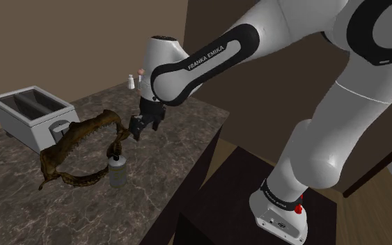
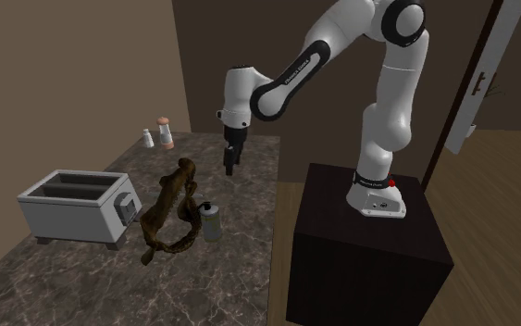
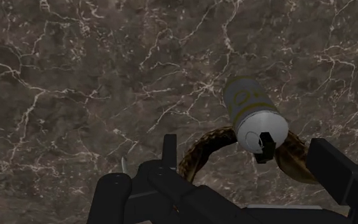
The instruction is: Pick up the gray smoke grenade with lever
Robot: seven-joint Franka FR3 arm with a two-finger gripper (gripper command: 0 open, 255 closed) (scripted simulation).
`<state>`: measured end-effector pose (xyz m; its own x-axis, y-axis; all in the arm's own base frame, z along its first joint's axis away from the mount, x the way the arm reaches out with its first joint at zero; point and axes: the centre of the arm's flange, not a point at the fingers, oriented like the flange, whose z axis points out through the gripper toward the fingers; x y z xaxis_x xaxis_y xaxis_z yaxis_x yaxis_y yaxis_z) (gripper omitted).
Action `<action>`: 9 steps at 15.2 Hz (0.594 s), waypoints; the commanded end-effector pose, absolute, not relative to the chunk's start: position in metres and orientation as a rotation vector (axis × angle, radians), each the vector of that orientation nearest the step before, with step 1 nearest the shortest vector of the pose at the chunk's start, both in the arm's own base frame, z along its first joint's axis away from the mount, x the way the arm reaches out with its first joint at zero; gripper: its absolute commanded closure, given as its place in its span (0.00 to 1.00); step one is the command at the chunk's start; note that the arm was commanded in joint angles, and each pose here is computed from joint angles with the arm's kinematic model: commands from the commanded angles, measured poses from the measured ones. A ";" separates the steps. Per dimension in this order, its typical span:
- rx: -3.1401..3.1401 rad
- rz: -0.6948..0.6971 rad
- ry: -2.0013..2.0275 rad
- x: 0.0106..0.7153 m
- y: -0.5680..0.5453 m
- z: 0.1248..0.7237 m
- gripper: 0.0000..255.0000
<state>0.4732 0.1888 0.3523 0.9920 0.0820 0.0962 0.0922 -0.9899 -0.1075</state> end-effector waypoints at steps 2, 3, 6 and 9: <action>-3.014 -0.153 -0.142 0.492 0.213 0.327 0.00; -3.011 -0.157 -0.145 0.497 0.221 0.318 0.00; -3.002 -0.170 -0.155 0.514 0.246 0.294 0.00; -2.993 -0.182 -0.164 0.531 0.270 0.270 0.00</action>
